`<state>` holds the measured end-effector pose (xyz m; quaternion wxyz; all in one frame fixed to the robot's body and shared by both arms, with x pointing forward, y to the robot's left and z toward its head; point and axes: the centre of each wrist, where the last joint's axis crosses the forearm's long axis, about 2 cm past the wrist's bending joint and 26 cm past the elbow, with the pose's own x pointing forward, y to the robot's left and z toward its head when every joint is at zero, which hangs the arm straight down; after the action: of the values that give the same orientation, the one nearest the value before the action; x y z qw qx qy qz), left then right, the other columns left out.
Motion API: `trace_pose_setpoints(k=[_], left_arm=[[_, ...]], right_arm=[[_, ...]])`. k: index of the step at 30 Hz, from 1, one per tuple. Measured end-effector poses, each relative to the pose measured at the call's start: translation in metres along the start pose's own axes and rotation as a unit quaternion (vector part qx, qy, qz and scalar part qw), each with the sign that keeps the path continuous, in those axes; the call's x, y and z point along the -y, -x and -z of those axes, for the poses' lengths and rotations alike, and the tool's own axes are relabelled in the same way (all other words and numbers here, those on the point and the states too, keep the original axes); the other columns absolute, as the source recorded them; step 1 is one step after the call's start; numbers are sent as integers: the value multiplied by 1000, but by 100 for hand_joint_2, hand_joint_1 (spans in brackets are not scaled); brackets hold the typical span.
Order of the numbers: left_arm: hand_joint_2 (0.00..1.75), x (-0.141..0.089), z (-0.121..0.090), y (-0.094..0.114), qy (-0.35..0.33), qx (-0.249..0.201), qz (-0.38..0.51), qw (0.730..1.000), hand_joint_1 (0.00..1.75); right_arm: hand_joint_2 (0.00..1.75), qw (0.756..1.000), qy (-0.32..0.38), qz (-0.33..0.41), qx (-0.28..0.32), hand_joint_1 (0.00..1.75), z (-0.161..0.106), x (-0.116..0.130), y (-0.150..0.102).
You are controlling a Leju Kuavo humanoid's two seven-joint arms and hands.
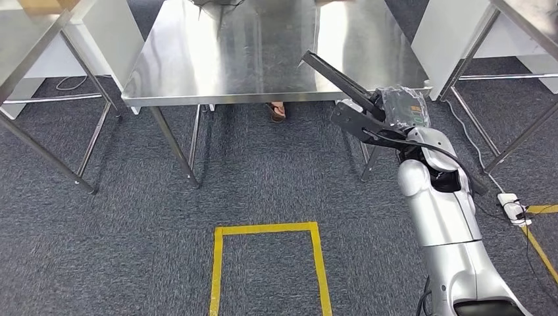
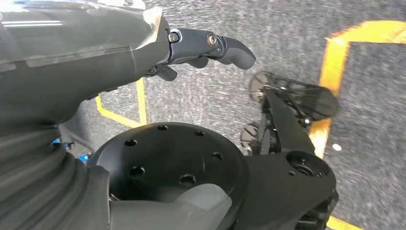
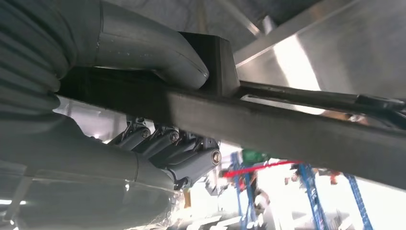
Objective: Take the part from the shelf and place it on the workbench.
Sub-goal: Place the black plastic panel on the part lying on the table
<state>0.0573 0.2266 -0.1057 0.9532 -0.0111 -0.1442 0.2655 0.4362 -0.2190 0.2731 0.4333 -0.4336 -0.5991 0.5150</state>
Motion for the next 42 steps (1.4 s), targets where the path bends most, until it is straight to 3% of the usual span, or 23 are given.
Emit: trace_pose_setpoints(k=[10,17,26,32,42], left_arm=[[175,-8,-1,7,-12,-8,2,1000,0],[175,-5,0,3,-10,-5,2,1000,0],[175,-6,-2,9,-12,-13,3,1000,0],[175,-3,-1,5,-13,-14,3,1000,0],[175,-26,0,5,-17,-26,6,999,0]], right_arm=[[175,1000,-14,0,4,175,-4,-12,-5],[175,1000,-7,2,5,175,-2,-6,-6],[175,1000,-30,2,-4,175,-9,-24,0],[175,1000,-20,2,-2,175,-6,-17,-5],[175,999,-37,8,3,175,-6,-28,-19]])
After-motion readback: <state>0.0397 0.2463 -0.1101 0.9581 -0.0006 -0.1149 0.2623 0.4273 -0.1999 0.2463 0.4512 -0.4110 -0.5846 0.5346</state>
